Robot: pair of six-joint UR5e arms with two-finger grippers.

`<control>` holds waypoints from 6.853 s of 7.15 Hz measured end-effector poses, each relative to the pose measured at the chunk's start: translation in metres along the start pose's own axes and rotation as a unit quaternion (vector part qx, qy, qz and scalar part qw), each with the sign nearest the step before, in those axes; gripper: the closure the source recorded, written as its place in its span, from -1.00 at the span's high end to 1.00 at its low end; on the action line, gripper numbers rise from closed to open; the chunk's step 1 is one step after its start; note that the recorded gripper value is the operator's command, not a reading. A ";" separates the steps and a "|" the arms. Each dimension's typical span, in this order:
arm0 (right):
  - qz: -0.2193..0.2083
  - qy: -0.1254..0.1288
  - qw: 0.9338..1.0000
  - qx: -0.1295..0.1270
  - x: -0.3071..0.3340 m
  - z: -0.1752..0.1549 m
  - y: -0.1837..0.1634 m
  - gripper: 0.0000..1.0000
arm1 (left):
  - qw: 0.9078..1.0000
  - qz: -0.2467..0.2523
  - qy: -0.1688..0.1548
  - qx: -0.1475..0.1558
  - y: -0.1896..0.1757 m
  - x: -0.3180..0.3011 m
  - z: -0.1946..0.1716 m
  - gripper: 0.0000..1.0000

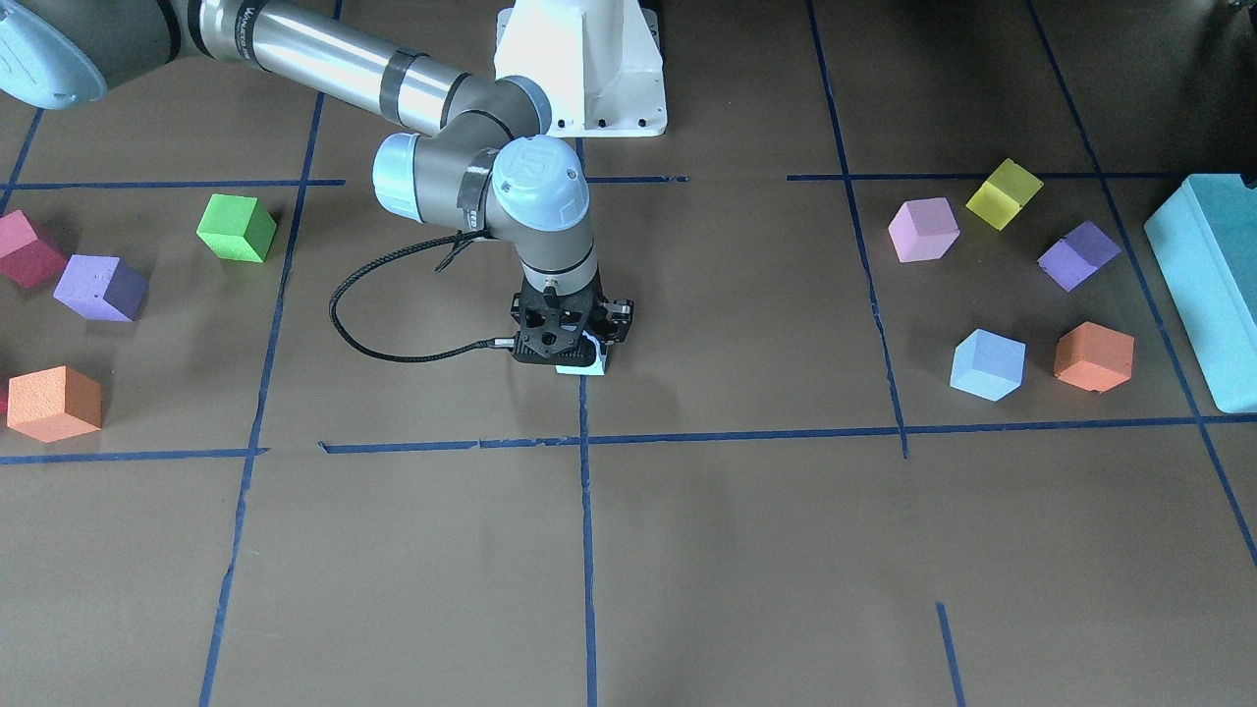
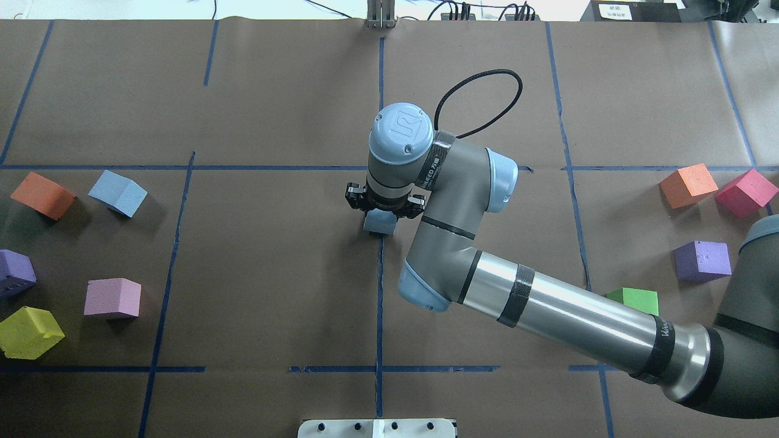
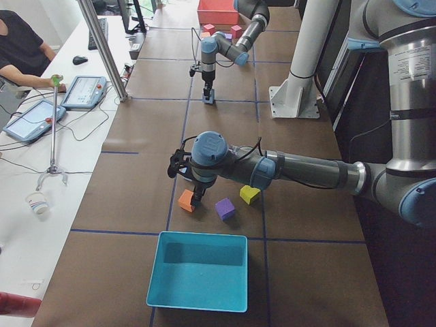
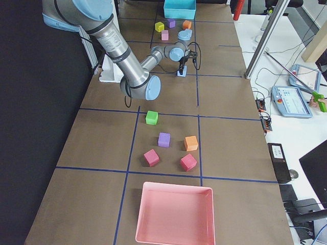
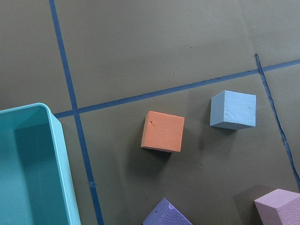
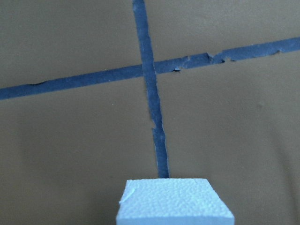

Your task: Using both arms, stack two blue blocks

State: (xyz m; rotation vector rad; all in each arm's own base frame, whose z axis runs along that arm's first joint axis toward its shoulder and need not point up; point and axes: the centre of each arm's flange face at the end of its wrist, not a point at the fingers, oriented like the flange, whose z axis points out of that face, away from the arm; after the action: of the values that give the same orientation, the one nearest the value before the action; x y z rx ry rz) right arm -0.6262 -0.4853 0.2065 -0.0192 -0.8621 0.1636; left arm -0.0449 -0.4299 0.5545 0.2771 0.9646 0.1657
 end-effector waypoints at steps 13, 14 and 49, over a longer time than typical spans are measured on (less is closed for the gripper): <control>-0.039 -0.108 0.989 0.088 0.118 -0.170 0.016 0.99 | 0.982 0.174 0.024 -0.067 -0.118 0.135 0.128 1.00; -0.034 -0.105 0.990 0.091 0.137 -0.174 0.015 1.00 | 0.978 0.198 -0.016 -0.072 -0.134 0.155 0.155 1.00; -0.066 -0.018 0.995 0.073 0.373 -0.202 -0.034 0.99 | 0.993 -0.083 -0.086 -0.007 -0.177 0.684 0.305 -0.91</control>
State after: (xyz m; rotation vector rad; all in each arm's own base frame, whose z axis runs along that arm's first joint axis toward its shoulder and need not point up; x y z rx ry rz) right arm -0.2300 -0.4528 0.3586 0.1777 -0.8831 0.1034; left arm 0.5944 -0.4678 0.1273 0.1936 0.8117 -0.0041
